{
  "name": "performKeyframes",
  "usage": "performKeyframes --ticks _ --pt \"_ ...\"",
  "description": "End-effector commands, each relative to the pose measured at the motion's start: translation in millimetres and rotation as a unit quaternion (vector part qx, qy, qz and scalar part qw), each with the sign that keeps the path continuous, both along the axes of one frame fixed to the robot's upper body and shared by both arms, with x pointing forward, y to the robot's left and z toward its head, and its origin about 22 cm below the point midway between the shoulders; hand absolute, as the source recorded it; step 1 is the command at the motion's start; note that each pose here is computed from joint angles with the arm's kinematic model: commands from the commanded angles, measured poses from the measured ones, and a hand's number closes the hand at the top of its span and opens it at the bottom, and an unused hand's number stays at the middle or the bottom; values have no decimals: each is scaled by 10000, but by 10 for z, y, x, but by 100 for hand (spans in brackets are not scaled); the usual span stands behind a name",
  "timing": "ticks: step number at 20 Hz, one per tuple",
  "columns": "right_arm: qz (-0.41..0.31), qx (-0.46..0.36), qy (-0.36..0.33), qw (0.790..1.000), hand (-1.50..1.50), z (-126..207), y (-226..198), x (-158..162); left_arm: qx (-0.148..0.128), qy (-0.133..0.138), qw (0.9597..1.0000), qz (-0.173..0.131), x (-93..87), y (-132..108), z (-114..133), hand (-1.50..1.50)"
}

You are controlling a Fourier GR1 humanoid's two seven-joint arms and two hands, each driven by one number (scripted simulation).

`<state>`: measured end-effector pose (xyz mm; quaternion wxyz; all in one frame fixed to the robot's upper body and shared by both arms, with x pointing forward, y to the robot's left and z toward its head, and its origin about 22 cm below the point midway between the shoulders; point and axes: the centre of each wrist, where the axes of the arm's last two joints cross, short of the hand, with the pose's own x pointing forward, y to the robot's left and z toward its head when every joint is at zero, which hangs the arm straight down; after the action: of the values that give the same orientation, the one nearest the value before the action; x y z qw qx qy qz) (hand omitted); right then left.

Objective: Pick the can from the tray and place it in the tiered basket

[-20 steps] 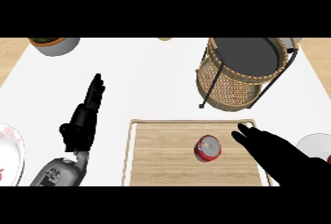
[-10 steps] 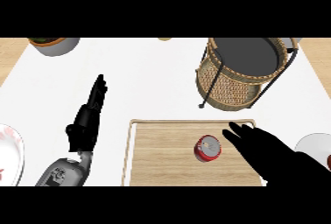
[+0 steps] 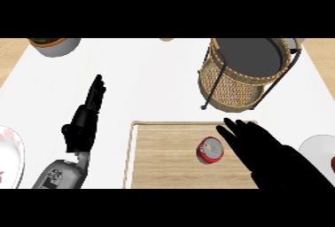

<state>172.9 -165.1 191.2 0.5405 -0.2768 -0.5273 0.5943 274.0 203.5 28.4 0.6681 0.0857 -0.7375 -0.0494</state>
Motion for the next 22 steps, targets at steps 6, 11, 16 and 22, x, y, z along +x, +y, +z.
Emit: performKeyframes --ticks 6,11,16,22 --pt "-653 -370 105 9971 -150 -219 -19 -3 -29 -10 10000 -10 -138 65 75 0" --pt "-661 -276 410 9966 -150 -380 -43 204 26 -6 10000 6 -4 -84 36 0" --pt "-474 -88 354 9982 -150 -433 -51 150 -46 -9 10000 6 154 -91 114 0" --pt "-414 -24 433 9982 -150 -612 -48 218 23 -24 9999 98 -29 113 12 0"
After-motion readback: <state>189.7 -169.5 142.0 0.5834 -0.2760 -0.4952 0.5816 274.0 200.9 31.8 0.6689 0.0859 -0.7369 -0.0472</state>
